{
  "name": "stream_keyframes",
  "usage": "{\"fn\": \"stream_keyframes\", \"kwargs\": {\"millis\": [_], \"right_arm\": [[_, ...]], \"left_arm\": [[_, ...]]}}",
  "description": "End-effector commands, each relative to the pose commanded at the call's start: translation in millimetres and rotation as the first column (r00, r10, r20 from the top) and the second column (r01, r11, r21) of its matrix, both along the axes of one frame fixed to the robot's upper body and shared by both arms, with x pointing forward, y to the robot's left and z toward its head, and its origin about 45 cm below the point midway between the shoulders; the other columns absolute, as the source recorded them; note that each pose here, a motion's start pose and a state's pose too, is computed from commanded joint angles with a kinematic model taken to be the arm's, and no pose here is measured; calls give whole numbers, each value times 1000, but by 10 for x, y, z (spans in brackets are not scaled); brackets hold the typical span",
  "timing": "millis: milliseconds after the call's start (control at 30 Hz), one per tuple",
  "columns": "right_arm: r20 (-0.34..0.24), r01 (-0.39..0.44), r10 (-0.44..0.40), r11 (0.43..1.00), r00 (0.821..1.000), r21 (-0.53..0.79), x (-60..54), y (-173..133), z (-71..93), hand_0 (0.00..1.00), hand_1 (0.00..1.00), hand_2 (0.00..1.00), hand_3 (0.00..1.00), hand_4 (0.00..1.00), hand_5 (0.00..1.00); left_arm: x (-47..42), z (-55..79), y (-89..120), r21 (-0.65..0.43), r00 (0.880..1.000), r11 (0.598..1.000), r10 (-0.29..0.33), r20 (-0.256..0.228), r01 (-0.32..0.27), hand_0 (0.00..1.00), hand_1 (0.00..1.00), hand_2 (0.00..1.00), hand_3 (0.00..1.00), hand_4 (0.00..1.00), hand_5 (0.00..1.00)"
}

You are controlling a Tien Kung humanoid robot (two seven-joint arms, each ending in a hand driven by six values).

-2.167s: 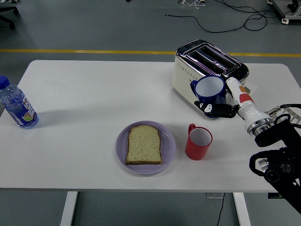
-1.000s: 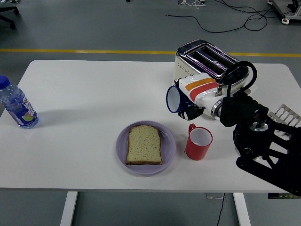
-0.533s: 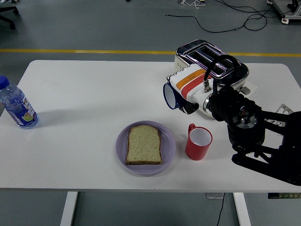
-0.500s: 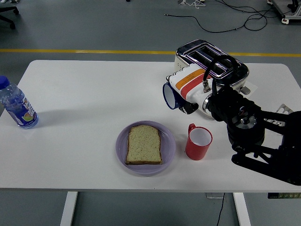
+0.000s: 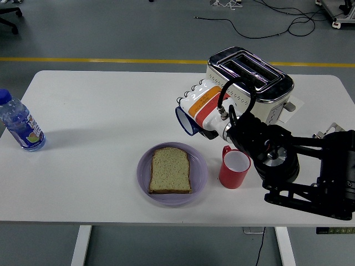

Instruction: Pick up the cup,pour liquid into bread,place the cup on the desk

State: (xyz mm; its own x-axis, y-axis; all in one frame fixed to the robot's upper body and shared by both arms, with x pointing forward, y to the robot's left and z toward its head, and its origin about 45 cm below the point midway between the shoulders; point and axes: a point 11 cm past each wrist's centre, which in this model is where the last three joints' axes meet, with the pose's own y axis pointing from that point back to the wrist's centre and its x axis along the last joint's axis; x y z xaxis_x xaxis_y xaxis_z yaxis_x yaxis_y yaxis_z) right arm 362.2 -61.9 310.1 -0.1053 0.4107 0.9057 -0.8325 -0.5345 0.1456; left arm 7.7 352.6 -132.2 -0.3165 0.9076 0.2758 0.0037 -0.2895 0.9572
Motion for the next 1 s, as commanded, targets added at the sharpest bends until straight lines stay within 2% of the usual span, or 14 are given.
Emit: {"fn": "stream_keyframes", "kwargs": {"millis": [367,667,833,933,1000], "right_arm": [[3,2,-2,998,1000,-60,23,11,-66,113,152,441,553,612,83],[-30,24,-24,1000,999,8,15,-43,-107,114,154,442,553,614,85],[-113,102,-78,968,991,231,52,-216,-49,113,154,442,553,614,82],[-177,174,-116,917,977,358,89,-365,-20,112,152,445,552,623,85],[-252,253,-146,847,957,468,108,-519,-23,112,152,445,552,623,85]], "left_arm": [[46,2,-4,-1,1000,1000,0,9,0,635,647,659,511,237,849],[46,2,-5,-2,1000,1000,4,10,-4,635,646,659,511,237,847],[49,2,-5,-2,1000,1000,4,11,-4,635,645,658,511,237,848],[53,2,-6,-2,1000,1000,2,12,-2,635,644,657,511,237,847],[54,2,-6,-2,1000,1000,1,12,-1,635,644,657,511,237,847]]}}
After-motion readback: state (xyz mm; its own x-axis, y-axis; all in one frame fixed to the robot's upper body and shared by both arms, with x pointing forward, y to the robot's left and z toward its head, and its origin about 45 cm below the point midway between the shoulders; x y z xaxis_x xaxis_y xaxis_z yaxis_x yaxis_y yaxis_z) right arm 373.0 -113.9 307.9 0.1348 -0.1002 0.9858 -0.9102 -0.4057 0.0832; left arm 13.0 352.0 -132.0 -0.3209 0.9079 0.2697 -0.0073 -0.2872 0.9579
